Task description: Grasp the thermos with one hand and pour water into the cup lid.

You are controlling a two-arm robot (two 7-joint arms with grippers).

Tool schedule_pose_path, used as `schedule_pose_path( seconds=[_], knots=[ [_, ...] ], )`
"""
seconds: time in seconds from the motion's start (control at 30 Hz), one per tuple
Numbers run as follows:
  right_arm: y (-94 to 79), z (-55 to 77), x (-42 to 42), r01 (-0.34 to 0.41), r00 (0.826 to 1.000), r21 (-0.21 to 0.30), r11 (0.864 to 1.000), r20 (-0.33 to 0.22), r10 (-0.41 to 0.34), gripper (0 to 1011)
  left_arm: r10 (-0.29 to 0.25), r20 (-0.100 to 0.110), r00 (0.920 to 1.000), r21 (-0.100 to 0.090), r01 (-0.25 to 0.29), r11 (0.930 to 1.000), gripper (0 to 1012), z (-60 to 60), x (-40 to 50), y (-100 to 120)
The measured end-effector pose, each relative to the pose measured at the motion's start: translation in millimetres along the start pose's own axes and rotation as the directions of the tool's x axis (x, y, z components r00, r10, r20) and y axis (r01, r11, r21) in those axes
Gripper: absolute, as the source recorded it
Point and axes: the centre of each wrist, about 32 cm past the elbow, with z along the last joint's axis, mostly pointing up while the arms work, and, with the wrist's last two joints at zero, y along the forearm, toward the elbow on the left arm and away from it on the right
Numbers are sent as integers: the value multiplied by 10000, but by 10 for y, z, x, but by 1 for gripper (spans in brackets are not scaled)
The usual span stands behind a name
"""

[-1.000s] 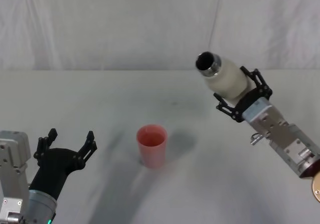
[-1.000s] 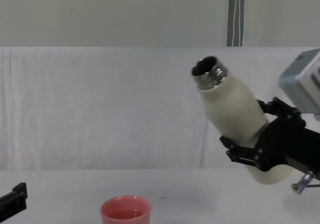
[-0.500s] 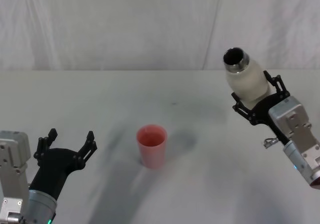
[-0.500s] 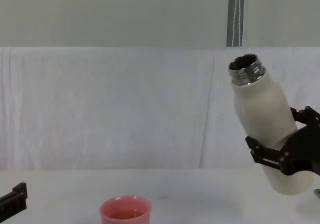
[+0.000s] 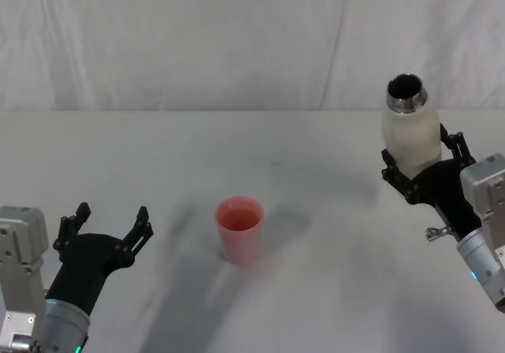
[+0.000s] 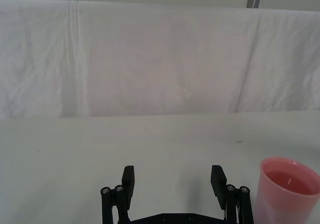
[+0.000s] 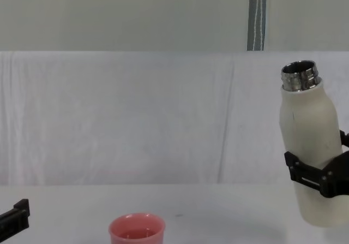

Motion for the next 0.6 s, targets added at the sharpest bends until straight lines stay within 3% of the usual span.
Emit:
schedule_pose_path(
  seconds=[0.6],
  knots=[
    [-87, -59, -44, 3, 9907, -167, 9999, -1359, -25, 950, 1, 0, 10000, 0, -1, 10000, 1001, 0, 0, 0]
  ],
)
